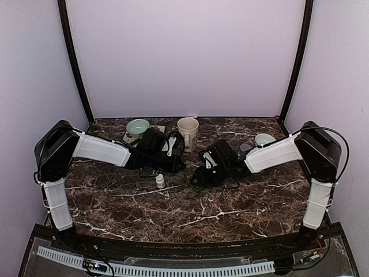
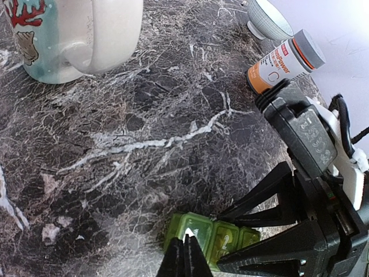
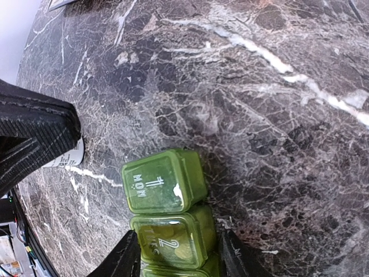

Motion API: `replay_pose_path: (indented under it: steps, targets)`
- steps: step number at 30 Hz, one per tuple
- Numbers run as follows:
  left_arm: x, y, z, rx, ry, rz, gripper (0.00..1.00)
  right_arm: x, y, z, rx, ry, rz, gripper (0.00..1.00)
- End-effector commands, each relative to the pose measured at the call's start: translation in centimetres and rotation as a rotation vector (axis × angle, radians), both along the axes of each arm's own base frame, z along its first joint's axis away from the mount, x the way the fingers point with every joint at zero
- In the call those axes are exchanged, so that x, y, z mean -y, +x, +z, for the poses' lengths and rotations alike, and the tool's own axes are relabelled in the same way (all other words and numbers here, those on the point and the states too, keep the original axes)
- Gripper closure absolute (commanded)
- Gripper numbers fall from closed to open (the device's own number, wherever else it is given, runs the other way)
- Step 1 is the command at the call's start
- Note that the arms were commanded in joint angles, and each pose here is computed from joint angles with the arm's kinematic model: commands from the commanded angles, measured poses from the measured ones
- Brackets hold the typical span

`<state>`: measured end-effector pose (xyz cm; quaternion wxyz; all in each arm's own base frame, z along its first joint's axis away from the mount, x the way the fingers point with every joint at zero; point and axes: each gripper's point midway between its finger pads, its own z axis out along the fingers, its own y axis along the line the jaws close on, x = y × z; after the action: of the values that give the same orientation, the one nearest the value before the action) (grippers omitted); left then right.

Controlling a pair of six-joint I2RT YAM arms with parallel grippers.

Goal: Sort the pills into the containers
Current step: Close the lid of the pill container.

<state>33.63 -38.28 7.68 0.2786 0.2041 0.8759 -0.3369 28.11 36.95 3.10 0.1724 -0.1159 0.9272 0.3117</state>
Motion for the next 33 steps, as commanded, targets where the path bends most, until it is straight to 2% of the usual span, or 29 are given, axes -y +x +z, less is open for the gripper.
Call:
replay_pose_path:
  steps: [1, 11, 23, 33]
  targets:
    - [0.3, 0.3, 0.5, 0.011, -0.015, -0.009, 1.0, 0.6, -0.3, -2.1, -0.054, -0.034, -0.001, 0.54]
    - [0.7, -0.5, 0.2, 0.002, -0.012, -0.04, 1.0, 1.3, -0.9, -4.0, -0.097, -0.086, 0.022, 0.54]
    - [1.3, -2.0, -0.2, 0.003, 0.027, -0.087, 1.0, 2.5, -1.5, -5.5, -0.117, -0.173, 0.044, 0.49]
    - [0.4, -2.1, -0.8, -0.012, 0.07, -0.059, 1.0, 3.7, -2.4, -6.8, -0.148, -0.25, 0.077, 0.5]
